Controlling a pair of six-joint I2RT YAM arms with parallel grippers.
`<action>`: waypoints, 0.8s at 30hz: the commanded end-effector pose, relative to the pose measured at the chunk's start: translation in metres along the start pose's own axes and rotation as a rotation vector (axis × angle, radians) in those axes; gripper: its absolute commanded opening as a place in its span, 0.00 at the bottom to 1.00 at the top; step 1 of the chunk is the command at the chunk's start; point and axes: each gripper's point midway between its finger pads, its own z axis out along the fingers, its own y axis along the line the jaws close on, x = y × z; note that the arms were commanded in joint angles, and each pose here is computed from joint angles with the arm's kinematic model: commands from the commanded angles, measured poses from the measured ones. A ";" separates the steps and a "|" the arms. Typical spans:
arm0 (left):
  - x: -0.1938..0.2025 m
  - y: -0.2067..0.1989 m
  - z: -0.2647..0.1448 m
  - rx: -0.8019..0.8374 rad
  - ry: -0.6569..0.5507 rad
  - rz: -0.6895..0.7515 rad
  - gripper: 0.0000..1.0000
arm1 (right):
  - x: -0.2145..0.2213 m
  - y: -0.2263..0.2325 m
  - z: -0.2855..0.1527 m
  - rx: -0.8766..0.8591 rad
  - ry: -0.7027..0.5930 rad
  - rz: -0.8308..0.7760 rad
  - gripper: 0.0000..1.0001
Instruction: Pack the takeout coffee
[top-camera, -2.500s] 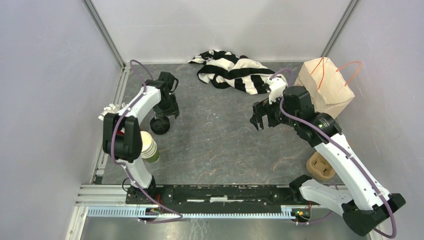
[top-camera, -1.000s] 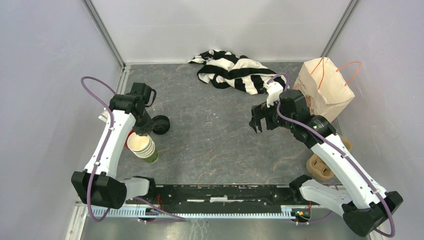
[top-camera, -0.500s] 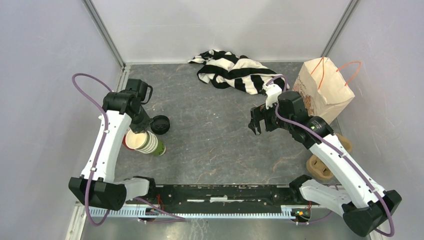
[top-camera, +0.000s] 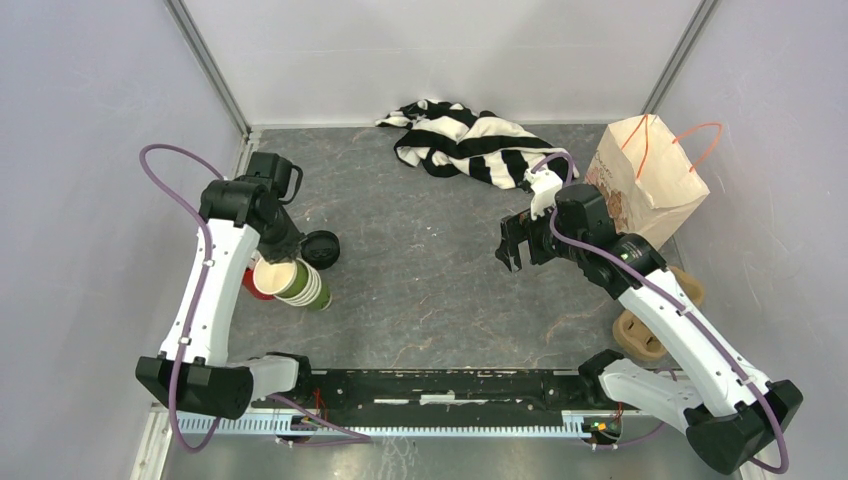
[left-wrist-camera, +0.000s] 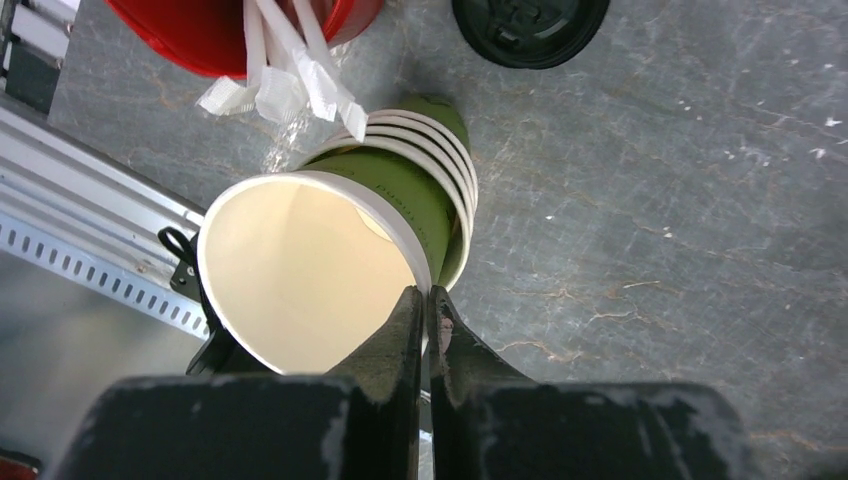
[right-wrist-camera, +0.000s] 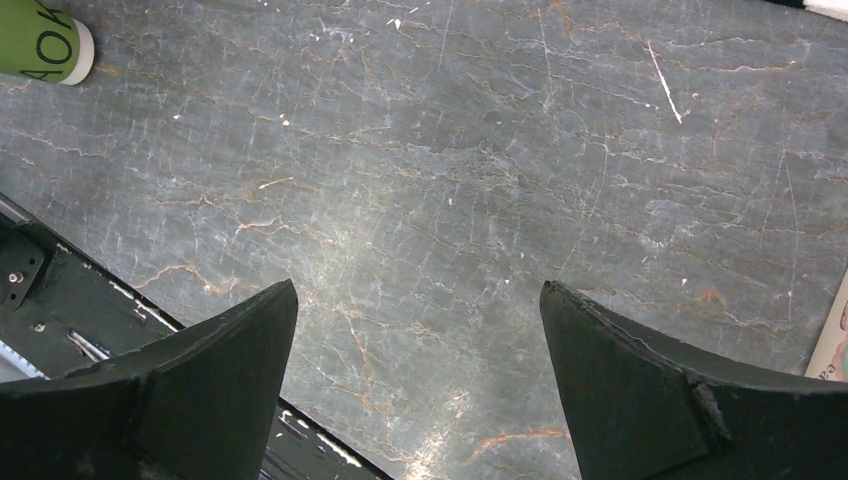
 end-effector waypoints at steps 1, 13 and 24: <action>-0.017 -0.009 -0.018 0.061 -0.050 0.045 0.02 | -0.010 0.005 -0.001 -0.019 -0.042 -0.002 0.98; -0.038 -0.020 -0.046 0.150 -0.126 0.102 0.02 | -0.008 0.005 0.005 -0.022 -0.027 -0.001 0.98; -0.051 -0.040 -0.092 0.339 -0.205 0.218 0.02 | -0.005 0.012 0.014 -0.065 -0.005 0.021 0.98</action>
